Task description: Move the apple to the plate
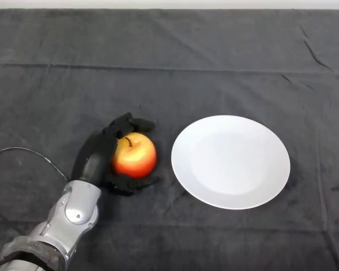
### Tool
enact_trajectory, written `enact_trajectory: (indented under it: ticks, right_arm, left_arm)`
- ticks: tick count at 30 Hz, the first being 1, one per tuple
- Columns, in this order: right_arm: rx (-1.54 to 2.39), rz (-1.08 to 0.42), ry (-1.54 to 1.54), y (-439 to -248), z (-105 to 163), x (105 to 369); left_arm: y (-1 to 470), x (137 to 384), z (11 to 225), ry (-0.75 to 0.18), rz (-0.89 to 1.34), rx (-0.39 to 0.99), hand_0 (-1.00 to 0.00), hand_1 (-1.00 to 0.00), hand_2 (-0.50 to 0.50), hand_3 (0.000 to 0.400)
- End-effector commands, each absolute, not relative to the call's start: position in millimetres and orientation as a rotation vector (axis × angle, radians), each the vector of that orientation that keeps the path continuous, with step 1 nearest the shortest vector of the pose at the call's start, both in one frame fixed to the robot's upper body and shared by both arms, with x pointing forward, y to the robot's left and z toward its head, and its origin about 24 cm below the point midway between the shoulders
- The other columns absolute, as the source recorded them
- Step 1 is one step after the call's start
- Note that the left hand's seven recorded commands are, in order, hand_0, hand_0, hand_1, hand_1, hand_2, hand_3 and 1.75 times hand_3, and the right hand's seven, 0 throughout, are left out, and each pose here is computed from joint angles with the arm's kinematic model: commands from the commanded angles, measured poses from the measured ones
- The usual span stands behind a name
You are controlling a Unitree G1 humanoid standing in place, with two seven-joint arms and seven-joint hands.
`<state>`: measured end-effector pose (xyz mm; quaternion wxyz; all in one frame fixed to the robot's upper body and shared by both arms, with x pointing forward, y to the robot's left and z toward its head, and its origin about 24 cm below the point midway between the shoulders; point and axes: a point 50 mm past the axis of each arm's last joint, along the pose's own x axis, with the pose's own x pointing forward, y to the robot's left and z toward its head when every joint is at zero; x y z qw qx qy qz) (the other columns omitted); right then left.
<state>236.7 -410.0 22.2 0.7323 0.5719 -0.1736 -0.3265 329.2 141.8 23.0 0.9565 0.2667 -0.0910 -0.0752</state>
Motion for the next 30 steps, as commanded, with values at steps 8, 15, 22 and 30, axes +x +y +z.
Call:
enact_trajectory:
  ticks: [8, 15, 22, 30]
  right_arm:
    - [1.248, -0.718, -0.419, -415.3, 27.3, 233.3]
    - [1.248, -0.718, -0.419, -415.3, 27.2, 233.3]
    - [1.248, -0.718, -0.419, -415.2, 27.2, 233.4]
    - [1.247, -0.718, -0.418, -415.2, 27.2, 233.4]
  left_arm:
    - [147.6, 341.8, 38.7, -0.227, -0.144, 0.603, -1.00, -1.00, 0.00, 0.400]
    - [142.6, 349.7, 57.2, -0.289, -0.138, 0.618, -1.00, -1.00, 0.00, 0.400]
    - [132.4, 352.0, 77.0, -0.375, -0.141, 0.621, -1.00, -1.00, 0.00, 0.400]
    - [112.3, 349.8, 96.3, -0.466, -0.162, 0.611, -1.00, -1.00, 0.00, 0.400]
